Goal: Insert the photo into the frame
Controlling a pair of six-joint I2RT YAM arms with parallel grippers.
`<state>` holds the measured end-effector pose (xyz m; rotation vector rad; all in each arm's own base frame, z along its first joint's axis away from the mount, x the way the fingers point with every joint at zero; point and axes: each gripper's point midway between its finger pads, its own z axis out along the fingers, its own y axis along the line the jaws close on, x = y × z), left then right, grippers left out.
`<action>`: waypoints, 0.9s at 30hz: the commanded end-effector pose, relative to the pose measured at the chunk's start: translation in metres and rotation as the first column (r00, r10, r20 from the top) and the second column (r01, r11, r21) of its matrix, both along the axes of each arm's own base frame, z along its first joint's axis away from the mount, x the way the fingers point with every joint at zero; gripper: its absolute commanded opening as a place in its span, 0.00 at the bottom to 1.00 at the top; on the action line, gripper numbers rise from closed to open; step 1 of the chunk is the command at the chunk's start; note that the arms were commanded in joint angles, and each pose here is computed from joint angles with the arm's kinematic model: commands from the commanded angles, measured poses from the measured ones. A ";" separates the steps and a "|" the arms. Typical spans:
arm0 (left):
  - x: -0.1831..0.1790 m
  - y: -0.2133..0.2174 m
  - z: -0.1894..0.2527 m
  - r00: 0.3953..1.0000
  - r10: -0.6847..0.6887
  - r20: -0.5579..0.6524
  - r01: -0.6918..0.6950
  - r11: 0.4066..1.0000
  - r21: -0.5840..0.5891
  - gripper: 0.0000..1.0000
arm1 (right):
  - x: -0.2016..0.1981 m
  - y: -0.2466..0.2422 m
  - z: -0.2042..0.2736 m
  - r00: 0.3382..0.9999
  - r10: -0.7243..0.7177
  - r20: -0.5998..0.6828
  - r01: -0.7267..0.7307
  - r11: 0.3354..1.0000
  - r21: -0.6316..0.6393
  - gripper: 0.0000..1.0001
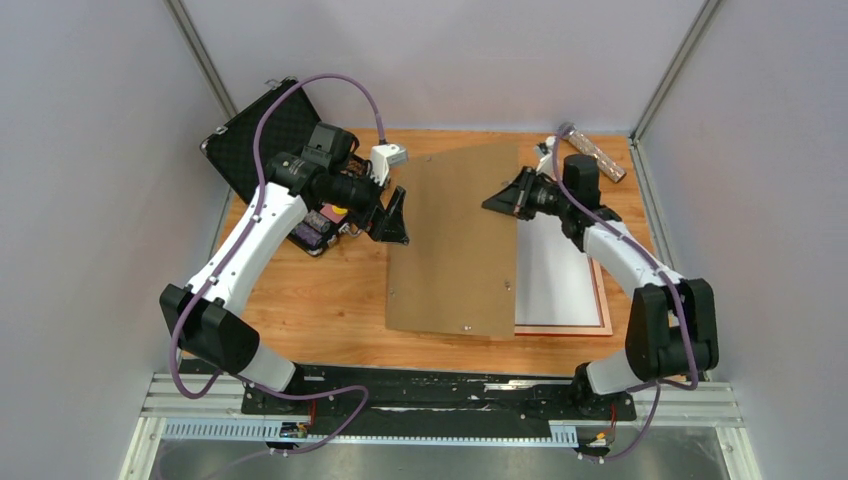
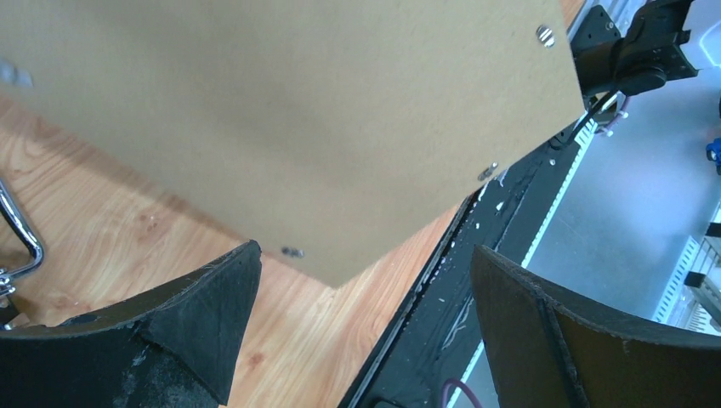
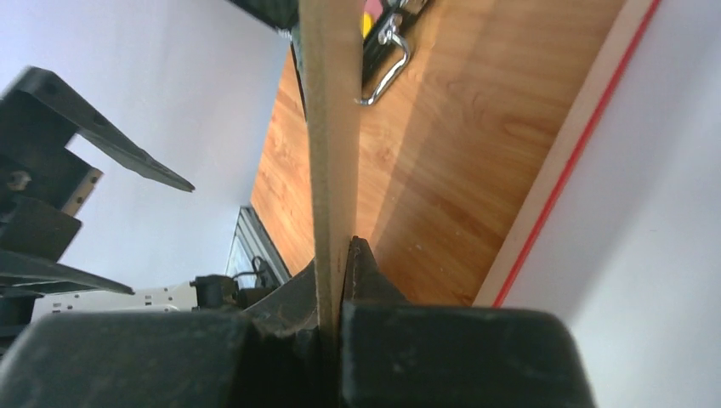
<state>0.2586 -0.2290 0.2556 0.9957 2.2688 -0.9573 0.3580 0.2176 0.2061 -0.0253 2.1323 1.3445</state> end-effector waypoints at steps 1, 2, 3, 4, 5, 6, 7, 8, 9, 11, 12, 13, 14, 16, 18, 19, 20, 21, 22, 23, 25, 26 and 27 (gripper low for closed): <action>0.013 -0.003 0.020 0.996 0.005 0.088 -0.002 1.000 -0.030 1.00 | 0.008 -0.034 0.055 0.981 -0.076 0.177 0.064 0.995 0.074 0.00; 0.014 -0.003 0.020 0.996 0.007 0.089 -0.004 1.000 -0.031 1.00 | 0.008 -0.043 0.060 0.979 -0.092 0.184 0.078 0.994 0.081 0.00; 0.016 -0.004 0.020 0.996 0.006 0.089 -0.003 0.999 -0.032 1.00 | 0.007 -0.055 0.067 0.974 -0.115 0.195 0.099 0.991 0.088 0.00; 0.017 -0.004 0.019 0.996 0.007 0.085 -0.004 0.999 -0.031 1.00 | 0.006 -0.063 0.071 0.972 -0.129 0.197 0.113 0.989 0.092 0.00; 0.018 -0.005 0.020 0.996 0.007 0.086 -0.004 0.999 -0.033 1.00 | 0.006 -0.075 0.075 0.966 -0.157 0.205 0.139 0.986 0.097 0.00; 0.019 -0.006 0.019 0.996 0.009 0.084 -0.006 0.999 -0.034 1.00 | 0.005 -0.084 0.079 0.962 -0.173 0.213 0.155 0.983 0.099 0.00; 0.020 -0.006 0.019 0.997 0.008 0.082 -0.005 0.999 -0.037 1.00 | 0.003 -0.092 0.081 0.958 -0.190 0.213 0.172 0.980 0.097 0.00; 0.021 -0.007 0.018 0.997 0.008 0.078 -0.005 0.999 -0.040 1.00 | 0.001 -0.100 0.084 0.956 -0.203 0.214 0.184 0.978 0.102 0.00; 0.021 -0.008 0.019 0.997 0.006 0.075 -0.002 0.999 -0.045 1.00 | -0.002 -0.107 0.087 0.955 -0.206 0.211 0.186 0.976 0.110 0.00; 0.022 -0.010 0.018 0.998 0.005 0.069 -0.001 0.999 -0.050 1.00 | -0.010 -0.119 0.092 0.960 -0.199 0.194 0.175 0.975 0.135 0.00; 0.023 -0.011 0.016 0.998 0.006 0.063 -0.002 0.999 -0.050 1.00 | -0.016 -0.122 0.095 0.964 -0.183 0.191 0.157 0.977 0.145 0.00; 0.024 -0.011 0.016 0.998 0.005 0.062 -0.002 0.999 -0.050 1.00 | -0.020 -0.127 0.098 0.966 -0.177 0.190 0.149 0.977 0.152 0.00; 0.025 -0.012 0.015 0.998 0.006 0.058 -0.004 0.999 -0.049 1.00 | -0.025 -0.129 0.100 0.968 -0.165 0.187 0.136 0.978 0.158 0.00; 0.027 -0.013 0.015 0.998 0.007 0.057 -0.004 0.999 -0.052 1.00 | -0.034 -0.134 0.101 0.973 -0.150 0.174 0.120 0.978 0.171 0.00; 0.028 -0.015 0.014 0.999 0.008 0.053 -0.005 0.998 -0.059 1.00 | -0.042 -0.140 0.100 0.976 -0.144 0.162 0.113 0.976 0.186 0.00; 0.029 -0.015 0.014 0.999 0.010 0.052 -0.007 0.998 -0.063 1.00 | -0.046 -0.144 0.100 0.978 -0.142 0.155 0.111 0.975 0.192 0.00; 0.030 -0.017 0.013 0.999 0.008 0.048 -0.004 0.998 -0.068 1.00 | -0.049 -0.147 0.099 0.979 -0.138 0.148 0.108 0.974 0.197 0.00; 0.031 -0.018 0.012 0.999 0.010 0.048 -0.007 0.997 -0.071 1.00 | -0.052 -0.152 0.099 0.981 -0.136 0.141 0.105 0.973 0.203 0.00; 0.032 -0.019 0.009 0.999 0.010 0.042 -0.006 0.997 -0.073 1.00 | -0.055 -0.155 0.098 0.982 -0.129 0.135 0.099 0.973 0.210 0.00; 0.035 -0.021 0.007 0.999 0.012 0.040 -0.009 0.997 -0.075 1.00 | -0.057 -0.160 0.096 0.984 -0.127 0.122 0.099 0.972 0.215 0.00; 0.039 -0.023 0.001 0.999 0.016 0.033 -0.014 0.997 -0.073 1.00 | -0.060 -0.171 0.095 0.986 -0.124 0.108 0.097 0.970 0.225 0.00; 0.041 -0.023 -0.003 0.999 0.018 0.029 -0.016 0.998 -0.069 1.00 | -0.061 -0.178 0.094 0.986 -0.126 0.111 0.099 0.970 0.223 0.00; 0.044 -0.025 -0.008 1.000 0.017 0.024 -0.016 0.998 -0.065 1.00 | -0.061 -0.183 0.093 0.986 -0.131 0.104 0.105 0.969 0.224 0.00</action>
